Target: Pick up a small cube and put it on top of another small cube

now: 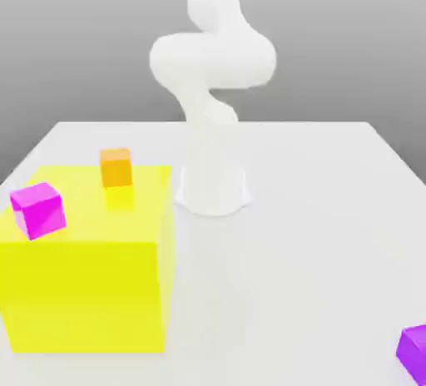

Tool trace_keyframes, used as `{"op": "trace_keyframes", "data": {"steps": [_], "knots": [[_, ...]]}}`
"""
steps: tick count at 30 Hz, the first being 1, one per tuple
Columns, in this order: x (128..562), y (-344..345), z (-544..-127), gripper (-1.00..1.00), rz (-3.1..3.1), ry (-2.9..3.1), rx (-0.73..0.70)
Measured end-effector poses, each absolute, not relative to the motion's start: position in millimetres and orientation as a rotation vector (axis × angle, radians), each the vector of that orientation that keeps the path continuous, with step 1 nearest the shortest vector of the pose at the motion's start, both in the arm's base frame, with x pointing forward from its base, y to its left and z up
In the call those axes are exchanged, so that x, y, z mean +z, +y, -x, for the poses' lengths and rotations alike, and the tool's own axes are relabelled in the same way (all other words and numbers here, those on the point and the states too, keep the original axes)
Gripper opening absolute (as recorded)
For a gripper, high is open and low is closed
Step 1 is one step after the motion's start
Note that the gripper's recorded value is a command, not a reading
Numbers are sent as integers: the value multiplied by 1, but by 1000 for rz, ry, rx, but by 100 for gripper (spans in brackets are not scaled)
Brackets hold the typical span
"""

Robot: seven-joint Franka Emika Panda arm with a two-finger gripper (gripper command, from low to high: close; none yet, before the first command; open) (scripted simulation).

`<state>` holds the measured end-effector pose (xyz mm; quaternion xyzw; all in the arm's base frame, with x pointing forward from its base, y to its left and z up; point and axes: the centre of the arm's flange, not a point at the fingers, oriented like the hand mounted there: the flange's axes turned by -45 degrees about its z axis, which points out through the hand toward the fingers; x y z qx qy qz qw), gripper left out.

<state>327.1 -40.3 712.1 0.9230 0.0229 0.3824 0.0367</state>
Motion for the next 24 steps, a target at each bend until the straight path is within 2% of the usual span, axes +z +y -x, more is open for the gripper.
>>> {"op": "trace_keyframes", "data": {"steps": [6, 11, 17, 24], "knots": [[698, -138, -279, 0, -2720, 274, 1008], [665, -212, -242, 0, -2670, 441, 849], [602, -289, -207, 0, -2644, 674, 650], [502, -354, -184, 0, -2620, 1017, 426]]}}
